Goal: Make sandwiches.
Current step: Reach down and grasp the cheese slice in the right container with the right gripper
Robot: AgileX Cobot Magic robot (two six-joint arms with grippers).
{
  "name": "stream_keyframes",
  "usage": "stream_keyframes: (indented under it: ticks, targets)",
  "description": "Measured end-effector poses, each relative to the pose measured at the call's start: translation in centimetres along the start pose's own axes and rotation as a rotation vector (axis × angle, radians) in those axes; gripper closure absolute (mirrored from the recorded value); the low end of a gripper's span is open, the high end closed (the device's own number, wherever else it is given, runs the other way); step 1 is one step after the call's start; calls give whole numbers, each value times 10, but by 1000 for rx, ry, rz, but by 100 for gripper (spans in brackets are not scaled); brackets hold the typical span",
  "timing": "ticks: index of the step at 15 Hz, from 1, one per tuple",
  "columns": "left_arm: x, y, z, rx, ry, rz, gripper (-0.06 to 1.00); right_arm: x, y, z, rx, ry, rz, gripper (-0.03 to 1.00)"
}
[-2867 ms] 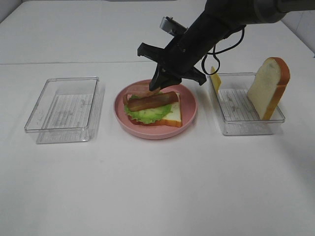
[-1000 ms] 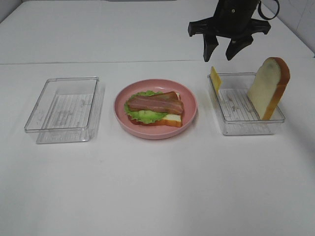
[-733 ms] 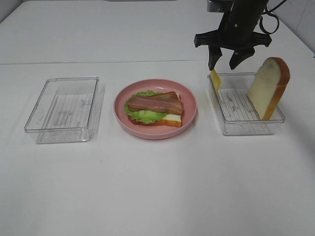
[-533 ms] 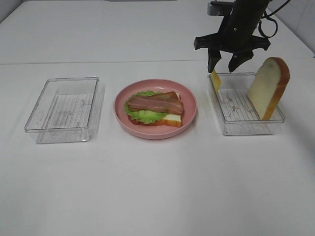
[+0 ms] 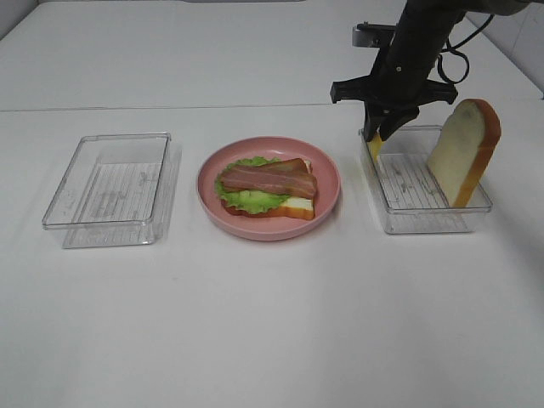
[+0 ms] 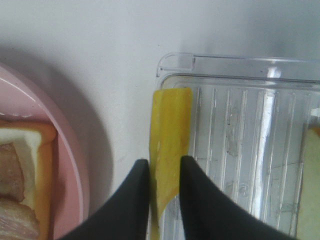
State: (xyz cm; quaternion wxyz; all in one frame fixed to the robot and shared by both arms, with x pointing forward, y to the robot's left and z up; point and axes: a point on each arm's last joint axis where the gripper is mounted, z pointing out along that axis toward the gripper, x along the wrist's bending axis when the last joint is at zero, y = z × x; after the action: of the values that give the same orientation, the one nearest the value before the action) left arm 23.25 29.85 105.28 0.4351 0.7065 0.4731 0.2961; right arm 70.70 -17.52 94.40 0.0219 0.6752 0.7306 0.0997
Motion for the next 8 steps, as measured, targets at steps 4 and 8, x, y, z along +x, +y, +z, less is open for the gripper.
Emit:
stream_keyframes:
  ticks: [4, 8]
  targets:
    - [0, 0, 0, 0, 0, 0, 8, 0, 0, 0, 3, 0, -1, 97]
    - [0, 0, 0, 0, 0, 0, 8, 1, -1, -18, -15, 4, -3, 97]
